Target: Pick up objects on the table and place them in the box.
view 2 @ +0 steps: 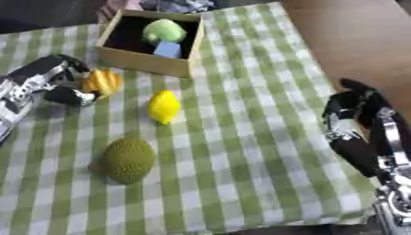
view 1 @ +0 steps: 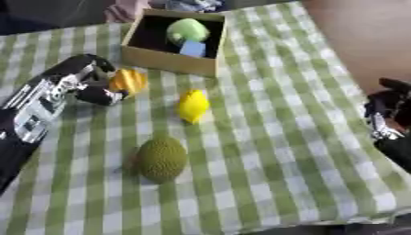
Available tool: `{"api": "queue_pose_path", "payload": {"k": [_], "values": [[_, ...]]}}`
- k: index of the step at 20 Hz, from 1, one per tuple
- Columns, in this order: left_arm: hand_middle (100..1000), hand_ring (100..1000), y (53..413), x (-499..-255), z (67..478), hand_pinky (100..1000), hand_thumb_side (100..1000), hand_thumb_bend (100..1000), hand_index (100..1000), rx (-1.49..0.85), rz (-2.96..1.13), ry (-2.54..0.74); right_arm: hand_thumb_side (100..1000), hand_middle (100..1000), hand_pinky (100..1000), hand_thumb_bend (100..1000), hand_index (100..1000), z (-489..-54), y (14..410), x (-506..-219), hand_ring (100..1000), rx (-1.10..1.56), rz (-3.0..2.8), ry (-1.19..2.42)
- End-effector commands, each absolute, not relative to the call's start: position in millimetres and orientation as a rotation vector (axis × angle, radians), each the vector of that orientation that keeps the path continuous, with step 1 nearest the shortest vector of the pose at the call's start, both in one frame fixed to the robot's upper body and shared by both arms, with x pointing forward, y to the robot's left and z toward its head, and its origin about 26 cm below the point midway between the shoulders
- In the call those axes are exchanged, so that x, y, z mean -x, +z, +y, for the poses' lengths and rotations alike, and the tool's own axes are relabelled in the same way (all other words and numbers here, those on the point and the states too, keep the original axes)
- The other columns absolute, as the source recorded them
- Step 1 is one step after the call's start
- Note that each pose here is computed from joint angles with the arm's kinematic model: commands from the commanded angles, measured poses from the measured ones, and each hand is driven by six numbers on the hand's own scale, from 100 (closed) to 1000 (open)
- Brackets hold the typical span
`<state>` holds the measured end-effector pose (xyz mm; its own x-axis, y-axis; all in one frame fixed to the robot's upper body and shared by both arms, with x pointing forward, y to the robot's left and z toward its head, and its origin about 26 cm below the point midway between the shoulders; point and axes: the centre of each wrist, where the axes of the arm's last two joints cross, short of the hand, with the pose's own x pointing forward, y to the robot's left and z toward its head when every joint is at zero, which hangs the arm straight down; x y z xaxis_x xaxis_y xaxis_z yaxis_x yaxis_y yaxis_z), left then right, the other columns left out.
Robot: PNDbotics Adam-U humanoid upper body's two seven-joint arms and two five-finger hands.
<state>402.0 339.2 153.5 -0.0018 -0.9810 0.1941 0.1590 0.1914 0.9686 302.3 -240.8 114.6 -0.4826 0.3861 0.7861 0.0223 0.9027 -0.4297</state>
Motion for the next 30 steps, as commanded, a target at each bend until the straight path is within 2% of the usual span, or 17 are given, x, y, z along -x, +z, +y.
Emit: {"api": "queue_pose_path", "payload": {"k": [1, 8, 13, 17, 19, 21, 30], "values": [[772, 714, 164, -406, 340, 747, 452, 397, 834, -0.966, -1.222, -1.133, 390, 634, 620, 100, 850, -242, 120, -302, 661, 0.294, -2.056, 0.454], [709, 648, 159, -408, 330, 712, 363, 326, 789, -0.902, -1.233, -1.178, 386, 634, 618, 100, 849, -242, 119, -302, 660, 0.294, -2.055, 0.451], [626, 586, 160, -406, 322, 675, 234, 248, 731, -0.895, -1.253, -1.213, 386, 634, 617, 100, 848, -242, 120, -302, 659, 0.296, -2.056, 0.449], [537, 509, 164, -403, 319, 618, 118, 159, 650, -0.93, -1.284, -1.216, 393, 634, 617, 100, 848, -242, 119, -302, 661, 0.299, -2.056, 0.446], [484, 462, 170, -400, 318, 581, 123, 107, 592, -0.963, -1.316, -1.201, 388, 634, 617, 100, 847, -242, 120, -302, 661, 0.301, -2.057, 0.444], [460, 439, 178, -395, 317, 562, 128, 100, 562, -0.992, -1.361, -1.188, 387, 634, 617, 100, 847, -242, 120, -302, 661, 0.303, -2.057, 0.444], [447, 425, 245, -356, 304, 555, 123, 100, 543, -1.082, -1.562, -1.214, 391, 634, 616, 100, 847, -244, 119, -303, 661, 0.313, -2.053, 0.445]]}}
